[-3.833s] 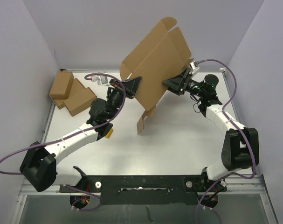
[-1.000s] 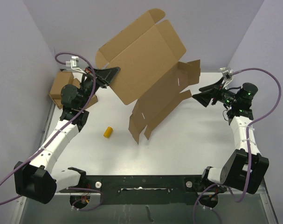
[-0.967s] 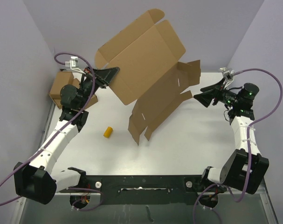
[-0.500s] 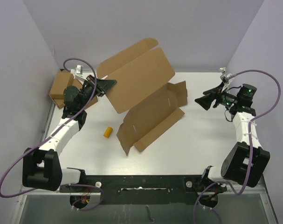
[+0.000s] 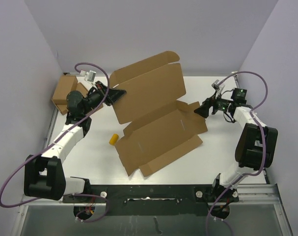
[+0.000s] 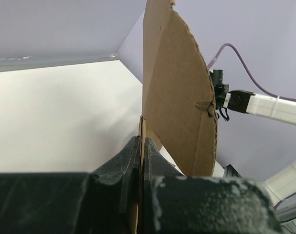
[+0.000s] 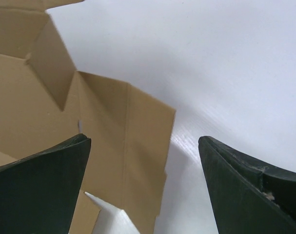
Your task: Fold the paper box
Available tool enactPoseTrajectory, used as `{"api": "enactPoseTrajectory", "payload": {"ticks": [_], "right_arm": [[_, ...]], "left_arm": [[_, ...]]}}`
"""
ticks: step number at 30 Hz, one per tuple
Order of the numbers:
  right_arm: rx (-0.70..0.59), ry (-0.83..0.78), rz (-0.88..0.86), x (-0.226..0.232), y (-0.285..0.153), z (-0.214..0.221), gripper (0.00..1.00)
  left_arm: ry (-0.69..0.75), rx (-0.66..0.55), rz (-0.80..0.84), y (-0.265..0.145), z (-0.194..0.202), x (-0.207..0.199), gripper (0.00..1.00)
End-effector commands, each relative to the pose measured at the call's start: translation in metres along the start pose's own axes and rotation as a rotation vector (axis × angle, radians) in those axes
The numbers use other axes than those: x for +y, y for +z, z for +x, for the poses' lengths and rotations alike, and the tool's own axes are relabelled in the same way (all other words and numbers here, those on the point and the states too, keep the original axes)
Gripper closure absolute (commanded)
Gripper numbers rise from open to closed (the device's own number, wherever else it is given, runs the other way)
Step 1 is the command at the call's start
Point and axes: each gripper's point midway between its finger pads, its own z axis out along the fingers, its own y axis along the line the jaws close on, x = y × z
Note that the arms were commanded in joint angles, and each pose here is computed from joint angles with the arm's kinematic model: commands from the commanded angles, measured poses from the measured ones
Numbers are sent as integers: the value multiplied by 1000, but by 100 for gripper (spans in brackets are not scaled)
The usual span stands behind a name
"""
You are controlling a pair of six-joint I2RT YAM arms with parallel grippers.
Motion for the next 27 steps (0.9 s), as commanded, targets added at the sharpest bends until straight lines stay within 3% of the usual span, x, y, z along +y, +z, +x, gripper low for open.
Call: {"api": "enactPoseTrajectory", "payload": {"ticks": [1, 12, 15, 21, 27], "right_arm": [[26, -65, -24, -10, -3, -16, 2], [128, 102, -112, -8, 8, 27, 12], [128, 137, -123, -9, 12, 30, 19], [114, 137, -154, -5, 13, 27, 47], [70, 51, -195, 13, 9, 9, 91]], "left_arm": [[147, -63, 87, -1, -23, -19, 100], [156, -75, 113, -5, -21, -23, 100], [155, -73, 121, -5, -20, -24, 100], [170, -63, 142, -6, -20, -27, 100], [187, -60, 156, -8, -25, -36, 100]]}}
